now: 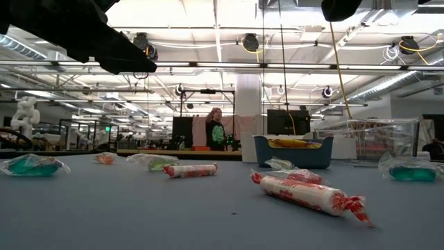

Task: Sort candy
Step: Put the top left white candy into the white bin

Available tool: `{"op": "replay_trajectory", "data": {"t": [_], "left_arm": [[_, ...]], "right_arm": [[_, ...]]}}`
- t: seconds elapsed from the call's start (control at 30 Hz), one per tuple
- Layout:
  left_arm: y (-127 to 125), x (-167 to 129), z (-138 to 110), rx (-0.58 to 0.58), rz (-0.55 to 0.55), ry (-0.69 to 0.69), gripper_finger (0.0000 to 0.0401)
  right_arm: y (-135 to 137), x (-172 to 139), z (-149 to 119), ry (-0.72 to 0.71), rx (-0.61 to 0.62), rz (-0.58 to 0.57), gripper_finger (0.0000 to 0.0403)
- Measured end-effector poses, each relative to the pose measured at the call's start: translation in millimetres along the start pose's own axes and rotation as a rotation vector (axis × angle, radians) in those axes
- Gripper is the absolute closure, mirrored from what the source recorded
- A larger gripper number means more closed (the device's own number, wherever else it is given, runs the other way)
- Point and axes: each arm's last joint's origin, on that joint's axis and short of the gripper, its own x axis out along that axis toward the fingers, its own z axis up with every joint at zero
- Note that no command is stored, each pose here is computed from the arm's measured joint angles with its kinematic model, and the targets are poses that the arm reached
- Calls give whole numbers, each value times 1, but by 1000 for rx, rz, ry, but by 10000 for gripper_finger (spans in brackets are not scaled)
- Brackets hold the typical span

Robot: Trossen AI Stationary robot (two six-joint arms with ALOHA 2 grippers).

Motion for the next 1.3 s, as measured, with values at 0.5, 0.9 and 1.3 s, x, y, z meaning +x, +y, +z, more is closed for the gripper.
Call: {"op": "replay_trajectory", "data": {"t": [0.5,0.9,1.3], "left_arm": [[-4,12,-10,15,17,27,184],[-5,13,-7,-5,13,-14,184],[-6,13,-5,-11,11,-26,184]], "right_arm": [[0,0,0,0,130,-1,362],[-2,0,0,2,462,-18,362],[-14,3,-4,-53,916,-111,362]]}}
